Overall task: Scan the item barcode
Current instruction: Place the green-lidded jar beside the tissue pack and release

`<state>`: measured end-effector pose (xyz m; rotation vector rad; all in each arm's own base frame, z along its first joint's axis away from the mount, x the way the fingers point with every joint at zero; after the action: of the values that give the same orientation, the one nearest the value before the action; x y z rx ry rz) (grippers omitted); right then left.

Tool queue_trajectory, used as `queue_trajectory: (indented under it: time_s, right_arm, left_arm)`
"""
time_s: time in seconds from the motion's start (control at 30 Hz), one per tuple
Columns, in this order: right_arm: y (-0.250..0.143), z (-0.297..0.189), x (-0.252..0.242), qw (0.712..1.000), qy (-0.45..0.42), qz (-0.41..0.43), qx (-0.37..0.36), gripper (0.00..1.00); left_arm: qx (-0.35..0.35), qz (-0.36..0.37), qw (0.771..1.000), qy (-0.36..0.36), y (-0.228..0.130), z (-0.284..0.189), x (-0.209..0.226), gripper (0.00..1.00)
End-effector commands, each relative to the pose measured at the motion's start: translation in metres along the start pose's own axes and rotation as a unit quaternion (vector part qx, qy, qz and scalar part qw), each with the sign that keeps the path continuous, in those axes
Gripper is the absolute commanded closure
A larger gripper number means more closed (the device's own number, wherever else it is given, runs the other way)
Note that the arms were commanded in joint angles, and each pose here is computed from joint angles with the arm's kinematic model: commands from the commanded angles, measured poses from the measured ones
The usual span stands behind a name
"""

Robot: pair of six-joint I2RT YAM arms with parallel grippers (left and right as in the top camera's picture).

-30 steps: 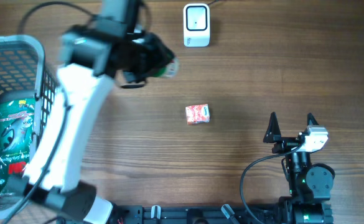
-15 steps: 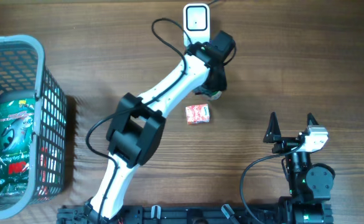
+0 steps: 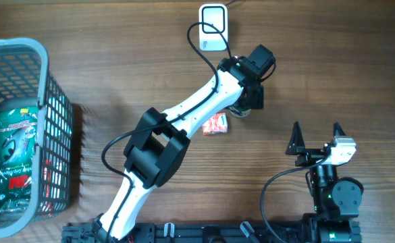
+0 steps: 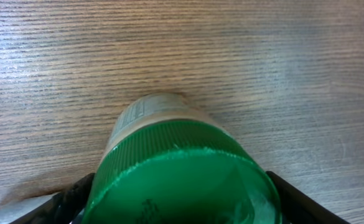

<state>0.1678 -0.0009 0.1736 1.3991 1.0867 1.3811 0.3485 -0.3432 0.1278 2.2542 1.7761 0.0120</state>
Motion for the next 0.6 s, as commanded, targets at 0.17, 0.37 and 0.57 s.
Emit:
queue_trajectory:
  time_s: [0.17, 0.37, 0.57]
  right_arm:
    - [0.001, 0.0, -0.001, 1.0, -0.004, 0.008, -0.006, 0.0]
    - [0.001, 0.0, -0.001, 1.0, -0.004, 0.008, -0.006, 0.0]
    - [0.001, 0.0, -0.001, 1.0, -0.004, 0.008, -0.006, 0.0]
  left_arm:
    - [-0.083, 0.02, 0.996, 0.008, 0.03, -0.088, 0.016, 0.0]
    - [-0.267, -0.052, 0.957, 0.097, 0.021, -0.262, 0.084, 0.0]
    - [-0.37, -0.389, 0.811, 0.231, -0.062, -0.374, 0.203, 0.0]
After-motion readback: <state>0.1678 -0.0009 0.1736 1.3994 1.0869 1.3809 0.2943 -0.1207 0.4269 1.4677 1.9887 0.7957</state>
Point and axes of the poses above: each gripper's point midway between its finger pads, its own z axis out along the fingers, its own x axis along the line the jaws close on, y = z × x, the point moved 8 cm from there along -z, back along the fingers, and after that the axes turned 9 degrees about z, right-handed, at the moved point
